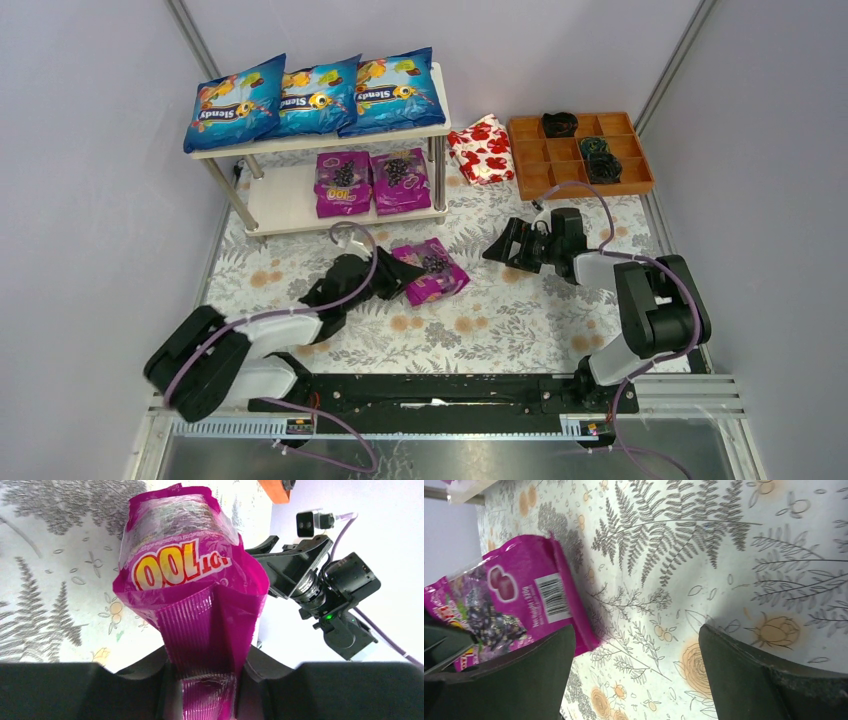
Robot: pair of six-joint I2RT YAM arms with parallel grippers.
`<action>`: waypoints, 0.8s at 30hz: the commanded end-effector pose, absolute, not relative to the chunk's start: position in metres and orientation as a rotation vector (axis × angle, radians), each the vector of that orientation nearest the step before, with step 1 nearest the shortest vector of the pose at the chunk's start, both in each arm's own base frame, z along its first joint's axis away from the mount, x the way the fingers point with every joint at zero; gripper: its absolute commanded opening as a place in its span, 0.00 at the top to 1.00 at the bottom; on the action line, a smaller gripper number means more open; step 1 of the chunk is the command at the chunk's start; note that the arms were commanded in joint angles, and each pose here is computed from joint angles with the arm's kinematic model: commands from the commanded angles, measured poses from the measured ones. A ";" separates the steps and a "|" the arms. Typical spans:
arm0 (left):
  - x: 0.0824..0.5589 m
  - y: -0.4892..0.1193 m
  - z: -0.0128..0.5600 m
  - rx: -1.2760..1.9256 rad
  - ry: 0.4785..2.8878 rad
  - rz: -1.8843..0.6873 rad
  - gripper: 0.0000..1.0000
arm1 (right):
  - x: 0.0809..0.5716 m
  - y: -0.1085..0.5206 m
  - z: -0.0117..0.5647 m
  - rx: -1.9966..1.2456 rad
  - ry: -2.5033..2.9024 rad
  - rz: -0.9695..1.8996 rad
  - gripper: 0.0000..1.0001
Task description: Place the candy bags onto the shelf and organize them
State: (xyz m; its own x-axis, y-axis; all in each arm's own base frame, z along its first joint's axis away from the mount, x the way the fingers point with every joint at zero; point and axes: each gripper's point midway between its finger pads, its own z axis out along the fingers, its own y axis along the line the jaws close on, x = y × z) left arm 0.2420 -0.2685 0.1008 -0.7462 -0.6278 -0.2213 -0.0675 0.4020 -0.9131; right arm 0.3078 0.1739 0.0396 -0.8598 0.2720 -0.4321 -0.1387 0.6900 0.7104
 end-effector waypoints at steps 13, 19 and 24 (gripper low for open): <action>0.236 -0.228 0.144 -0.662 2.196 -1.338 0.83 | 0.311 0.158 0.023 0.147 2.436 0.943 0.00; 0.240 -0.194 0.172 -0.752 2.137 -1.274 0.92 | 0.311 0.158 0.021 0.152 2.448 0.945 0.00; 0.250 -0.158 0.203 -0.831 2.075 -1.133 1.00 | 0.311 0.158 0.019 0.155 2.455 0.944 0.00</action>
State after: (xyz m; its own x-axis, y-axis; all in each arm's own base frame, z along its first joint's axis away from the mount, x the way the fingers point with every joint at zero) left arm 0.2325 -0.1738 0.1352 -0.6801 -0.7208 -0.1335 -0.3196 0.4555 -0.8309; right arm 0.3150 0.1676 0.0376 -0.8499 0.2853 -0.4429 -0.1227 0.7104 0.6930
